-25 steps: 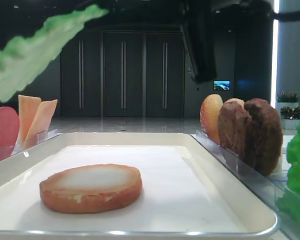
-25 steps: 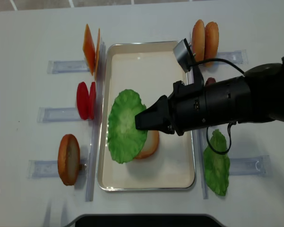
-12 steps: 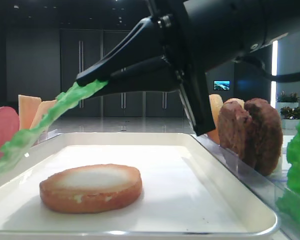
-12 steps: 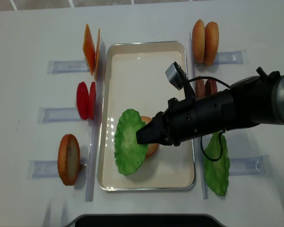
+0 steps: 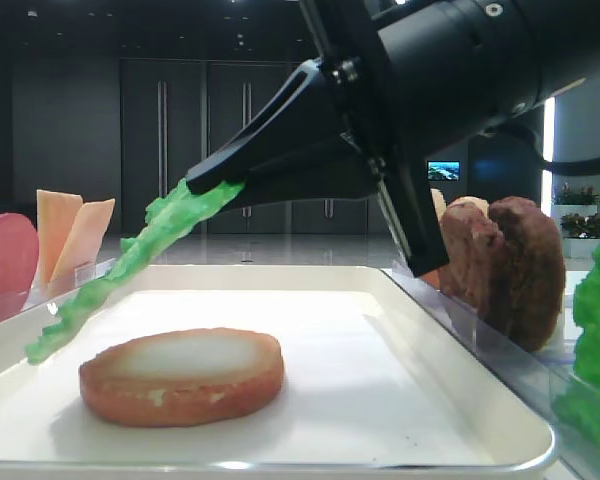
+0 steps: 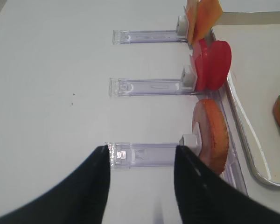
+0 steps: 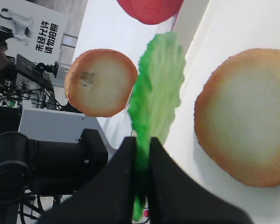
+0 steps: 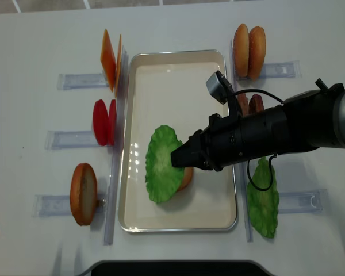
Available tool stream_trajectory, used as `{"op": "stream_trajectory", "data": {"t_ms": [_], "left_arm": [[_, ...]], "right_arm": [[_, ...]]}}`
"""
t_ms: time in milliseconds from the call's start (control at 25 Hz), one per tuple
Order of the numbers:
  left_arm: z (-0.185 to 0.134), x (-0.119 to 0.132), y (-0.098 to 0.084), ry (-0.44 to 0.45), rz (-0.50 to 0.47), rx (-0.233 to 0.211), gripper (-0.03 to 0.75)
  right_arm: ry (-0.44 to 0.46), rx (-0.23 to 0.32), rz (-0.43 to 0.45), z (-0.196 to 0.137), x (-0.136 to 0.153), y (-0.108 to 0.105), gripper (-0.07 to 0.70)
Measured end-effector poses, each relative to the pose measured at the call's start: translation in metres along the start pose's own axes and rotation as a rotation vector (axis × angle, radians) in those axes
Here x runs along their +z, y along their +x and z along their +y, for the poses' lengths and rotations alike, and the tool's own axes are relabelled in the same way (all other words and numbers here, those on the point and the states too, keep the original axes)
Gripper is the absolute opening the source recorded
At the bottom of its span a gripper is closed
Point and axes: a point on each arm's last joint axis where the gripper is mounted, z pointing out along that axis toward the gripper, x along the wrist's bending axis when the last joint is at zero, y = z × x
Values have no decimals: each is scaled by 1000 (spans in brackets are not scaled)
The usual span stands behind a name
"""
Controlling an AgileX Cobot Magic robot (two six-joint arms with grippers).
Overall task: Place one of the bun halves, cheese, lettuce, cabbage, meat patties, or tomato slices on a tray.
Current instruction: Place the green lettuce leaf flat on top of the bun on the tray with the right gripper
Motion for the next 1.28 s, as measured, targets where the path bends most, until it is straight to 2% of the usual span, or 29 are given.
{"op": "stream_trajectory", "data": {"t_ms": [800,1080,1280], "left_arm": [[0,0,0,0,0,-1,345],[0,0,0,0,0,-1,345],[0,0,0,0,0,-1,345]], "right_arm": [[-41,-7,-95,8,-2,-8,26],[-44,-9,-108,8,-2,-9,26],[-33,-22,-149,5,4,-9,26]]}}
